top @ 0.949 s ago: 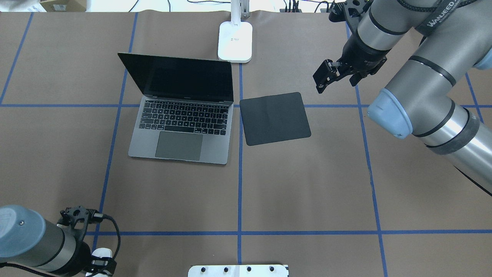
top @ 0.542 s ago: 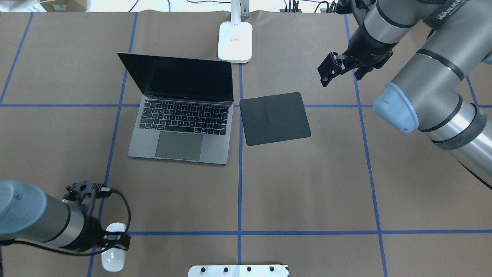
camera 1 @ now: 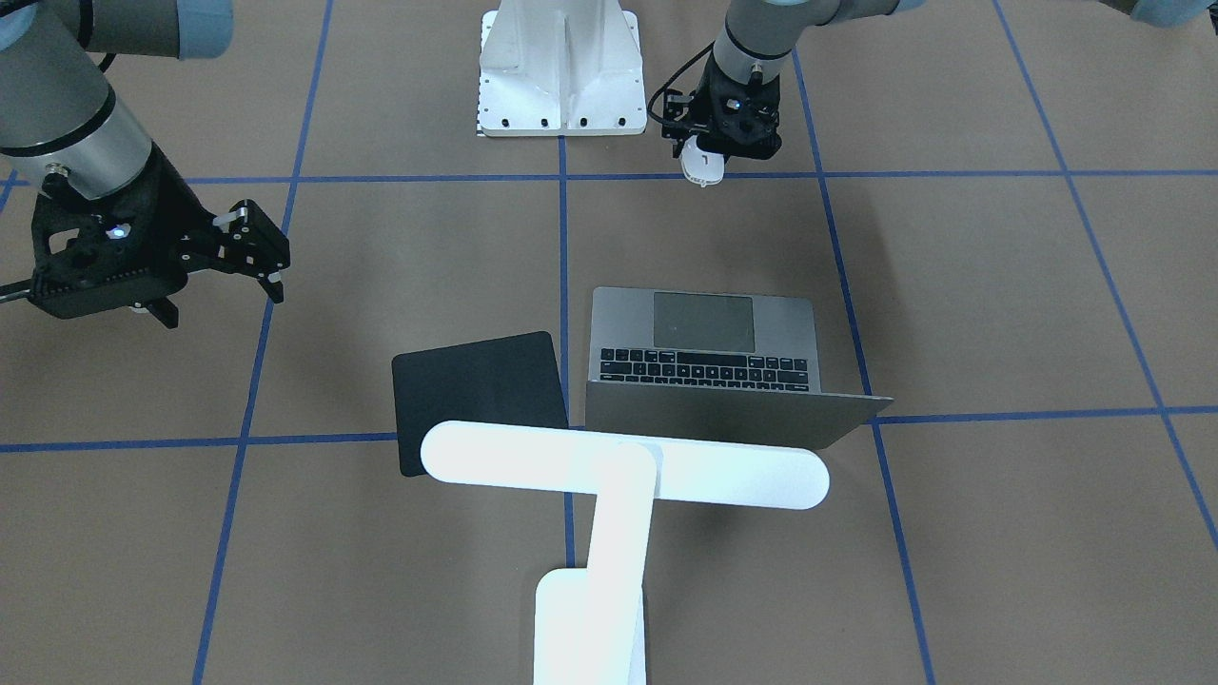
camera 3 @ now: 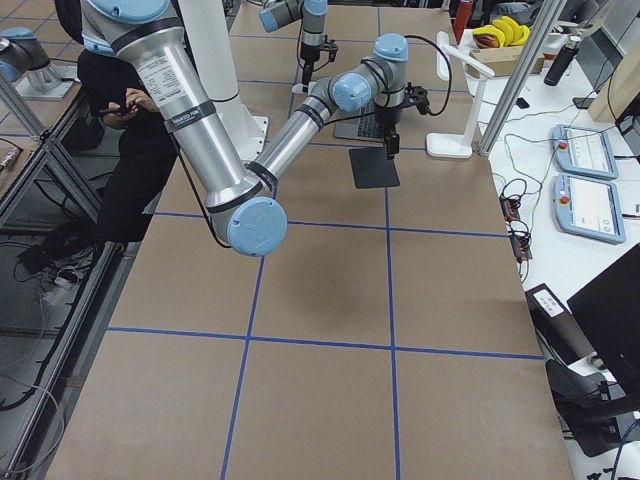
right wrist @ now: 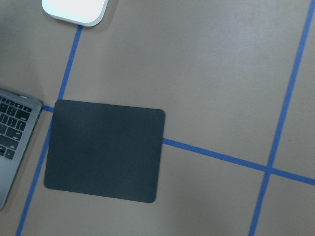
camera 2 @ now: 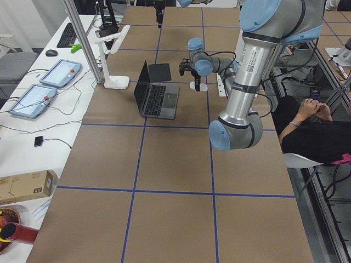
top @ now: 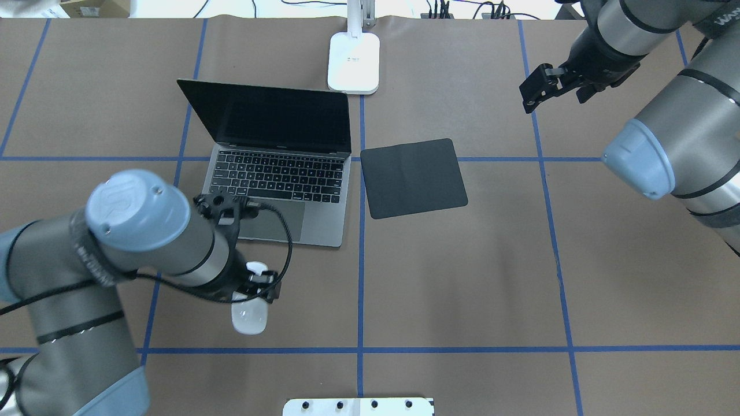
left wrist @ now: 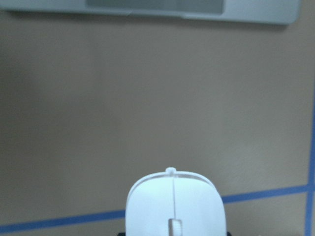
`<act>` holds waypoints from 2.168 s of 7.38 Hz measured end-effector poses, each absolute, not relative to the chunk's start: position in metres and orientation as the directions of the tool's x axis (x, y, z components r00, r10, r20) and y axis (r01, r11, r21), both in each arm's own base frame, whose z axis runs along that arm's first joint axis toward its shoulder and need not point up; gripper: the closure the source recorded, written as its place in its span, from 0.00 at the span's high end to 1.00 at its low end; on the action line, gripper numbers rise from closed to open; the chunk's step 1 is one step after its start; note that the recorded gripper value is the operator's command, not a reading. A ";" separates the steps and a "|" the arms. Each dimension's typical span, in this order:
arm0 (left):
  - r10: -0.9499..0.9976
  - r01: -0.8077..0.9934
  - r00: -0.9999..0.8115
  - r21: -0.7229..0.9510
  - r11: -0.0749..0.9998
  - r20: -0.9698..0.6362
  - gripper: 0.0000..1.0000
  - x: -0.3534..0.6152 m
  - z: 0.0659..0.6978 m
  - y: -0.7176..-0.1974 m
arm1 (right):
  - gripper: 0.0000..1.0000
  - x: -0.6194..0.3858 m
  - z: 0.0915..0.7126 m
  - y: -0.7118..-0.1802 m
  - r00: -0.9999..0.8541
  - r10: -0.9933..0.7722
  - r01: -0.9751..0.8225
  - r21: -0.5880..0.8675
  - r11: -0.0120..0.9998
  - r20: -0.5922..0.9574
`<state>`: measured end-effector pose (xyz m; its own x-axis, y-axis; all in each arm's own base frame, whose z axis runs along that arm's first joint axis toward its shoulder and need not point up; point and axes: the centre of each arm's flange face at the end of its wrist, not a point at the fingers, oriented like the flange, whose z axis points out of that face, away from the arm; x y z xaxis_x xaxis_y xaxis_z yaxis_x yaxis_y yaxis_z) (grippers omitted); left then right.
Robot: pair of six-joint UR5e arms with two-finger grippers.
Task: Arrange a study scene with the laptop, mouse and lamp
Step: 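Carry the white mouse with the left gripper onto the mouse pad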
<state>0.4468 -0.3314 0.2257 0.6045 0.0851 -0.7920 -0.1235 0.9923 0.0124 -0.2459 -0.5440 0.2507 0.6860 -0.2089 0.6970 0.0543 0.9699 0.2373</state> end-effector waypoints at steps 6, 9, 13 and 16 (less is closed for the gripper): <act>0.074 -0.036 0.588 0.065 0.997 -0.806 0.65 0.528 0.139 -0.462 | 1.00 -0.220 0.283 -0.550 0.710 -0.147 0.021 0.188 0.982 0.689; 0.066 -0.029 0.591 0.060 0.998 -0.804 0.65 0.575 0.115 -0.497 | 1.00 -0.220 0.285 -0.551 0.711 -0.143 0.021 0.183 0.983 0.688; 0.046 -0.019 0.615 0.043 0.999 -0.787 0.66 0.621 0.095 -0.530 | 1.00 -0.220 0.288 -0.553 0.710 -0.139 0.022 0.175 0.984 0.690; 0.048 0.016 0.613 0.073 0.997 -0.788 0.66 0.631 0.106 -0.544 | 1.00 -0.220 0.290 -0.554 0.711 -0.137 0.022 0.172 0.985 0.690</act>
<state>0.6309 -0.5436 0.1058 0.6133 0.0481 -0.7884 0.0155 0.9972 0.0729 -0.2199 -0.5539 0.2896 0.7107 -0.1366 0.6901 0.0224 0.9849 0.1720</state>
